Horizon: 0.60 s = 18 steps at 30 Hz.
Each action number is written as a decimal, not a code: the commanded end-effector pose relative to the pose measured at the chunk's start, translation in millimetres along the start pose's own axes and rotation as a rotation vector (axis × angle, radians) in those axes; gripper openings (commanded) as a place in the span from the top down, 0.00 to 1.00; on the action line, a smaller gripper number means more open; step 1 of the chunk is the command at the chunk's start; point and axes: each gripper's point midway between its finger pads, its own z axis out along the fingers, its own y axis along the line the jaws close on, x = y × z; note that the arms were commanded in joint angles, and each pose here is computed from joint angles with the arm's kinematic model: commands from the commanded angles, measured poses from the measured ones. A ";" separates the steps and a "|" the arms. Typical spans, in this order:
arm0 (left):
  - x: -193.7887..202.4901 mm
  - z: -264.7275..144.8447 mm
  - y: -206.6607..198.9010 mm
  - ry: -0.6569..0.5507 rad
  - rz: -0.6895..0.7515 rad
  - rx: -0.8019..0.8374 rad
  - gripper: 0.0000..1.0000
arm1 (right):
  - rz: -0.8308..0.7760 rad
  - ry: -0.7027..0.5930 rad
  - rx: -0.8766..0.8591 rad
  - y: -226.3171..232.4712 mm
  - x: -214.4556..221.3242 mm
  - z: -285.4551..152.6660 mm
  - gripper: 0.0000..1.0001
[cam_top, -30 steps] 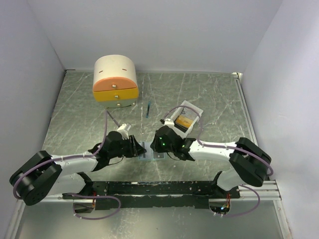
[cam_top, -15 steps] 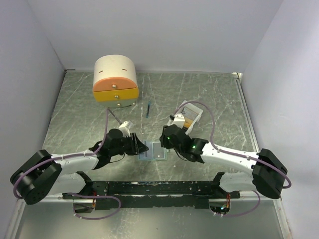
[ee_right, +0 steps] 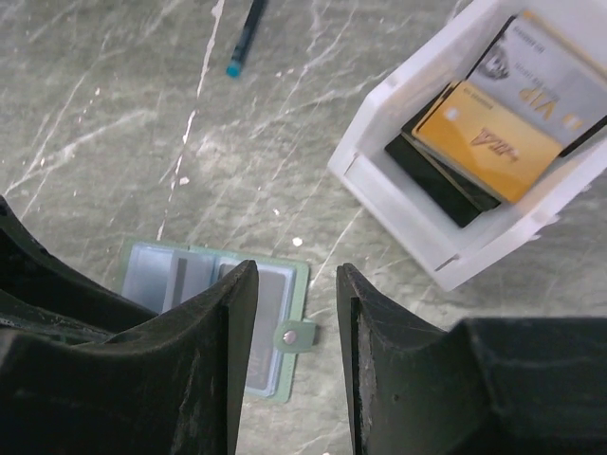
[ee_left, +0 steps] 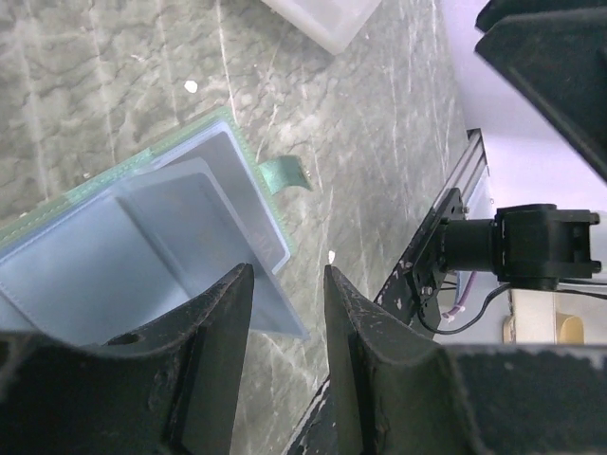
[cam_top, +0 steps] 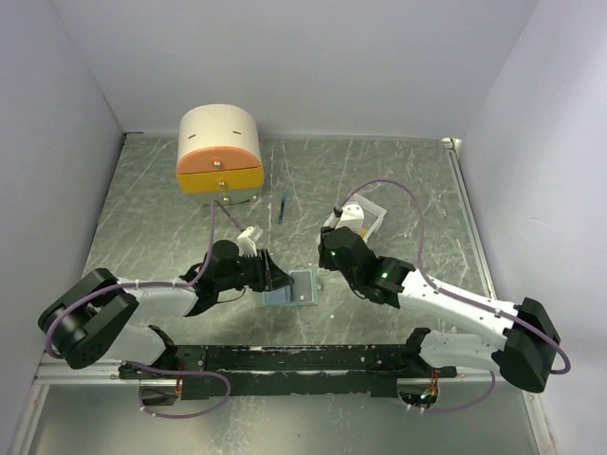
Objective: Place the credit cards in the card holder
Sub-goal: Turn over the credit card in the card holder.
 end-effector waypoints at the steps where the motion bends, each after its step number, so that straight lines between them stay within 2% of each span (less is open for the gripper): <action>1: -10.8 5.5 -26.3 -0.016 0.029 0.109 0.53 | -0.036 -0.069 0.023 -15.6 -29.4 -7.1 0.60; 12: -11.9 5.7 -24.8 -0.012 0.058 0.096 0.51 | -0.040 -0.052 0.028 -42.1 -56.7 0.3 0.58; 18: -17.0 1.9 -31.1 -0.021 0.086 0.102 0.52 | -0.083 0.003 0.019 -48.3 -52.8 13.9 0.54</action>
